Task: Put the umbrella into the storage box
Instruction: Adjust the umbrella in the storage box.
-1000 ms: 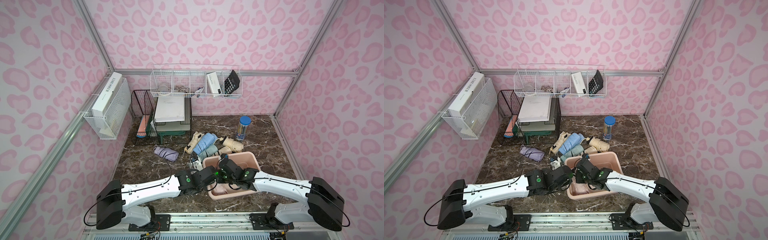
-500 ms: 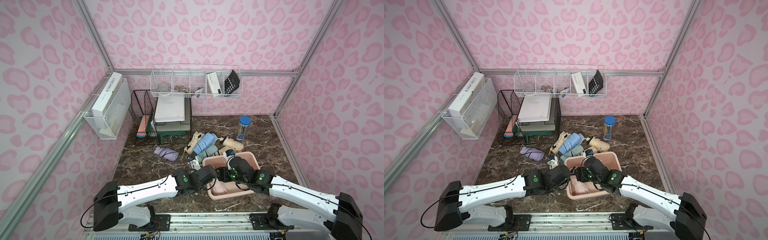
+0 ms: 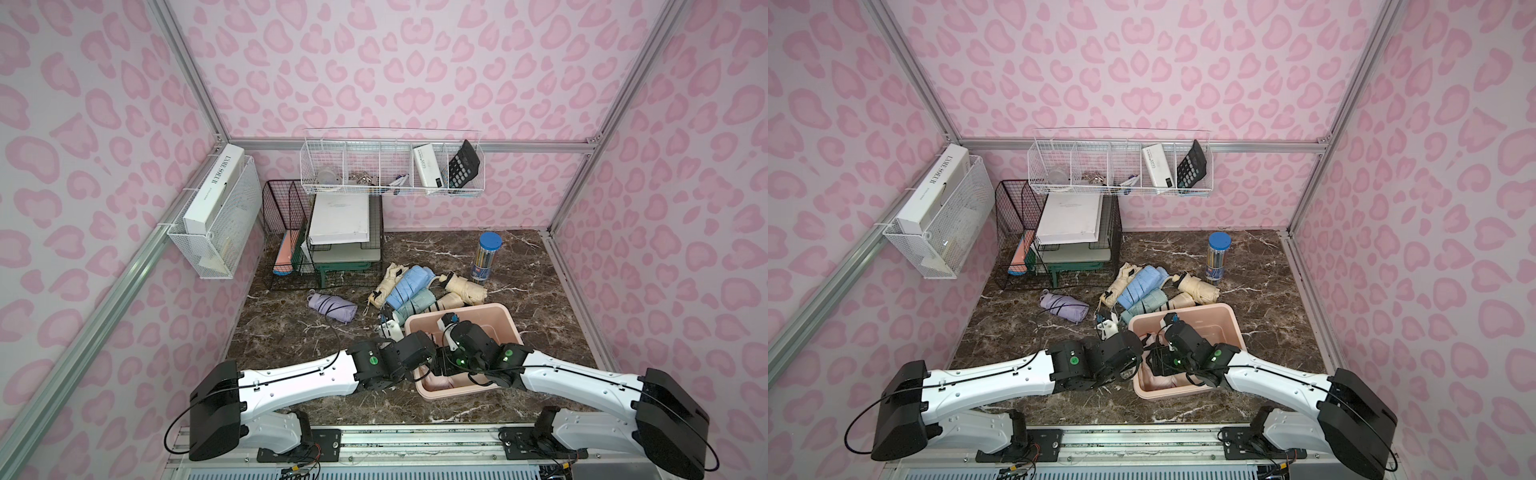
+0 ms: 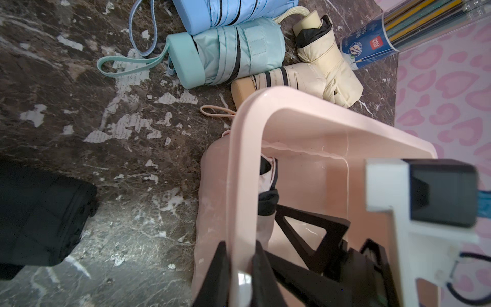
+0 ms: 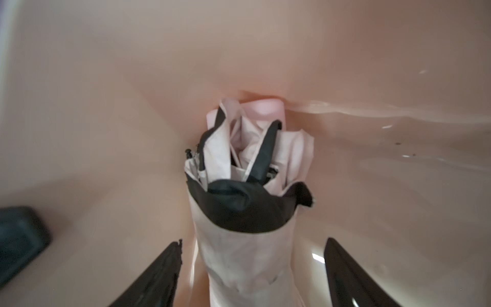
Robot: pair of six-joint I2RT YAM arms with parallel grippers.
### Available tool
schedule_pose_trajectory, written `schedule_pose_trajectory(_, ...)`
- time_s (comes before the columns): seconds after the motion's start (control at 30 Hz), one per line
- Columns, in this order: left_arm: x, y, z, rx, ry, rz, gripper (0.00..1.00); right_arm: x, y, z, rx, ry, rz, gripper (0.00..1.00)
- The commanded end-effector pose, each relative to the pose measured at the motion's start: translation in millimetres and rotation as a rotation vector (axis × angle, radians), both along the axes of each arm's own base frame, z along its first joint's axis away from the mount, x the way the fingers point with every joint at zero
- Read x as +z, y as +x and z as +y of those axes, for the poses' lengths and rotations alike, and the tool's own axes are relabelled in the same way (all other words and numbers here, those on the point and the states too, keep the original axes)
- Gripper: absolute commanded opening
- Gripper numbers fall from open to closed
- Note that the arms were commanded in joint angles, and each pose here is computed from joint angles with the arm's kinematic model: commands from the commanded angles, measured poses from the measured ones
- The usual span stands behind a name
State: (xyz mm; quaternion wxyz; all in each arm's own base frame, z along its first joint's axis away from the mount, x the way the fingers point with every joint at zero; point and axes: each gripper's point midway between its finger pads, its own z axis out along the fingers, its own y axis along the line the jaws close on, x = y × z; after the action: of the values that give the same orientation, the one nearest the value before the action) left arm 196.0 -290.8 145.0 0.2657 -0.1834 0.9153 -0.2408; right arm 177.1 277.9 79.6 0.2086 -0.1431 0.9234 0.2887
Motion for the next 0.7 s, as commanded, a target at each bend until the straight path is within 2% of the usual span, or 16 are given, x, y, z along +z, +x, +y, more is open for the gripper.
schedule_pose_trajectory(0.0, -14, -5, 11, 0.002, 0.065, 0.039, 0.11, -2, -2, 15, 0.054, 0.046, 0.024, 0.76)
schedule_pose_trajectory(0.23, -16, -6, 9, -0.003, 0.065, 0.043, 0.05, -16, -1, 20, 0.076, 0.062, 0.049, 0.65)
schedule_pose_trajectory(0.33, -17, -5, 9, 0.001, 0.065, 0.044, 0.03, -19, -1, 20, 0.077, 0.067, 0.054, 0.55)
schedule_pose_trajectory(0.5, -18, -5, 7, 0.002, 0.061, 0.046, 0.0, -15, -3, 20, 0.082, 0.085, 0.048, 0.31)
schedule_pose_trajectory(0.67, -18, -5, 6, -0.005, 0.069, 0.046, 0.0, -3, -2, 19, 0.081, 0.09, 0.038, 0.18)
